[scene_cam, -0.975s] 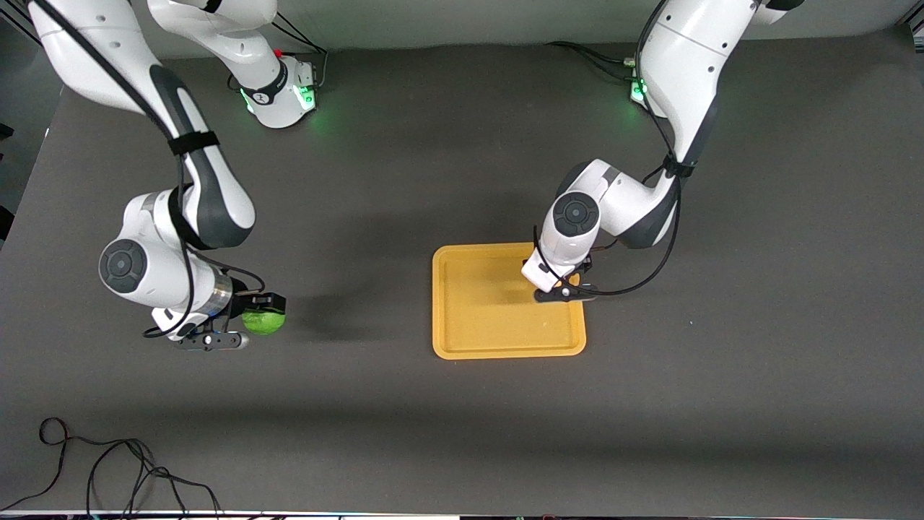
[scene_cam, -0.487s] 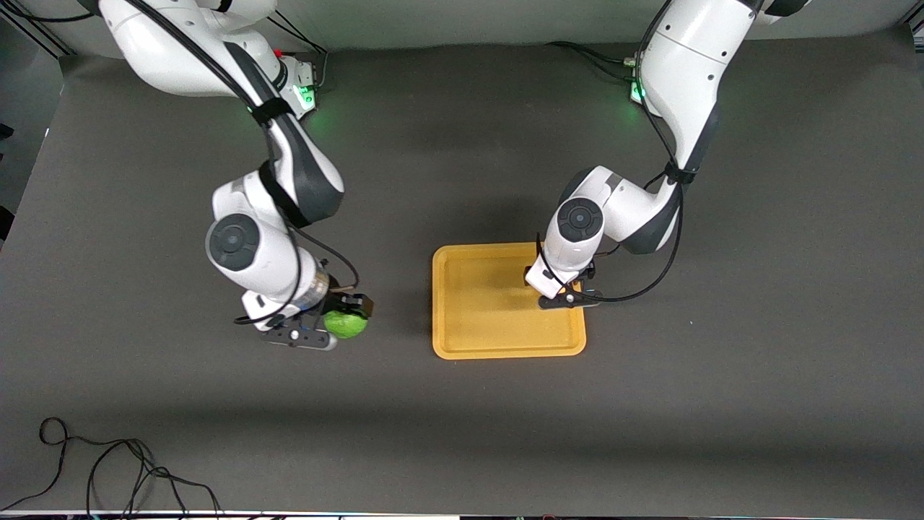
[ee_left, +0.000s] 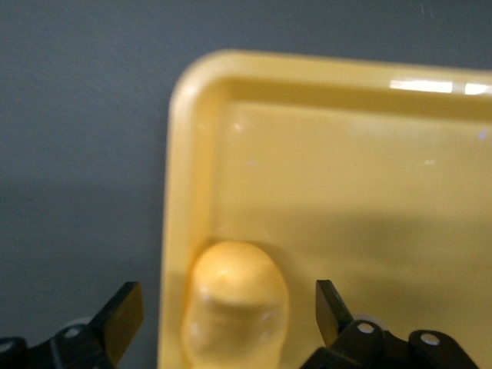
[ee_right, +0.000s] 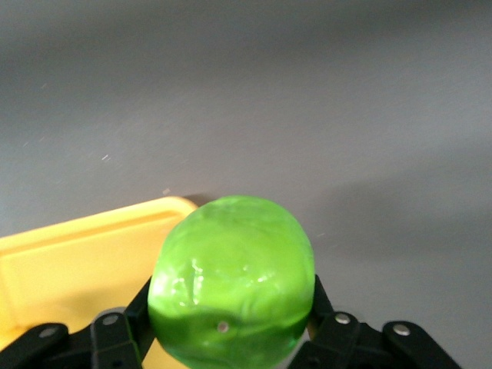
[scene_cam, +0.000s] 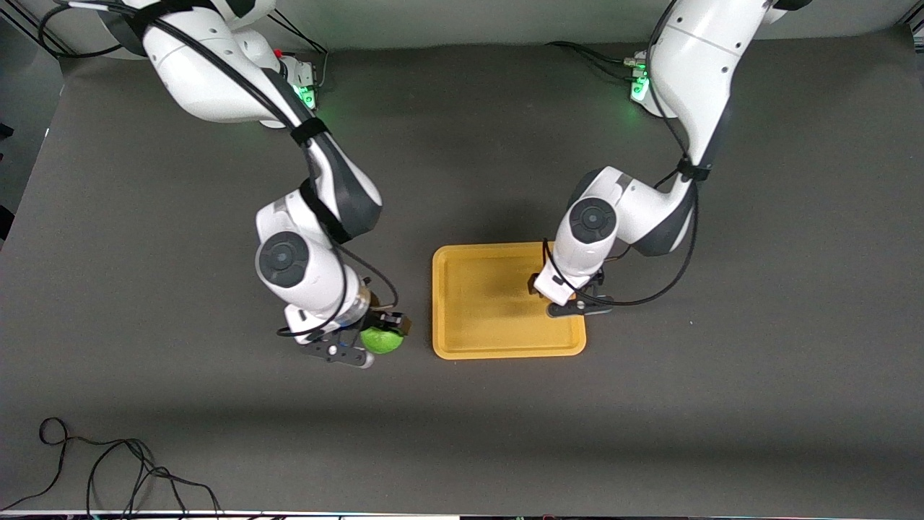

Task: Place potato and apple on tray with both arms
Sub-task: 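Set the potato on the tray while the right gripper lifts the apple, then lower the apple onto the tray beside the potato and open the right gripper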

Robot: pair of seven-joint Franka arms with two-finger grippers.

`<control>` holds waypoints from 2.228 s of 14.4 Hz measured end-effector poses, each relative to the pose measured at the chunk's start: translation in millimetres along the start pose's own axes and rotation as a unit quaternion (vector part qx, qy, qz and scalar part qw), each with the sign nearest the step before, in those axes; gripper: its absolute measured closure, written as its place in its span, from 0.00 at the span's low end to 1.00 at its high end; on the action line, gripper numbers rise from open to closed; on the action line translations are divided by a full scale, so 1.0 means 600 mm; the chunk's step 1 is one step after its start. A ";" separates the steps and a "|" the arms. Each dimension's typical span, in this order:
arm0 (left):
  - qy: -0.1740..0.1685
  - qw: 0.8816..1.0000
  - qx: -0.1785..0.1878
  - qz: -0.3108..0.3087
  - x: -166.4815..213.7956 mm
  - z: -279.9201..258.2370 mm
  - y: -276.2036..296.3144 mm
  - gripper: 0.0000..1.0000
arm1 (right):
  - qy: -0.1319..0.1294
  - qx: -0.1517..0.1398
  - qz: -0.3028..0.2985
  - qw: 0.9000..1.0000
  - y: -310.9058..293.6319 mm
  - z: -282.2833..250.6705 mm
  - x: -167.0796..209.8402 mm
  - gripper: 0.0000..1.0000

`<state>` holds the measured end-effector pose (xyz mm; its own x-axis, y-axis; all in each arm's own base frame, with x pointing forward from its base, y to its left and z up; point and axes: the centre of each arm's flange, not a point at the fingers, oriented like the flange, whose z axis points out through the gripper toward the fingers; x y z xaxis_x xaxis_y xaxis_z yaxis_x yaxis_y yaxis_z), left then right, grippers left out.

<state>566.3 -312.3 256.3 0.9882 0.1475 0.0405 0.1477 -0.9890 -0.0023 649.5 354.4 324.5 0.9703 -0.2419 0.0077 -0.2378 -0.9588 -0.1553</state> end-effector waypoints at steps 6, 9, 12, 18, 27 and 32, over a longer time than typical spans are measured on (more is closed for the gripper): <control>-0.010 1.000 0.016 0.021 0.105 -0.190 -0.211 0.00 | -0.021 0.008 -0.039 0.999 -0.198 0.118 -0.160 0.23; -0.023 0.997 0.007 0.067 0.132 -0.265 -0.345 0.00 | -0.016 -0.005 -0.048 0.999 -0.255 0.193 -0.228 0.23; -0.021 0.996 -0.004 0.082 0.131 -0.358 -0.475 0.00 | -0.015 -0.019 -0.045 0.999 -0.245 0.233 -0.222 0.23; 0.031 0.996 0.000 0.089 0.081 -0.509 -0.515 0.00 | -0.011 -0.041 -0.042 0.998 -0.218 0.258 -0.199 0.23; 0.039 0.994 0.000 0.100 0.077 -0.524 -0.507 0.00 | -0.018 -0.048 -0.040 0.998 -0.222 0.256 -0.208 0.23; 0.024 0.995 0.001 0.098 0.073 -0.520 -0.512 0.00 | -0.023 -0.057 -0.038 0.997 -0.219 0.246 -0.204 0.00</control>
<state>551.6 -4.6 570.6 0.9951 -0.0479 0.0867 -0.0466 -0.9988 -0.0173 568.5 532.0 198.1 0.9861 -0.1631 -0.0306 -0.1644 -0.9854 -0.0436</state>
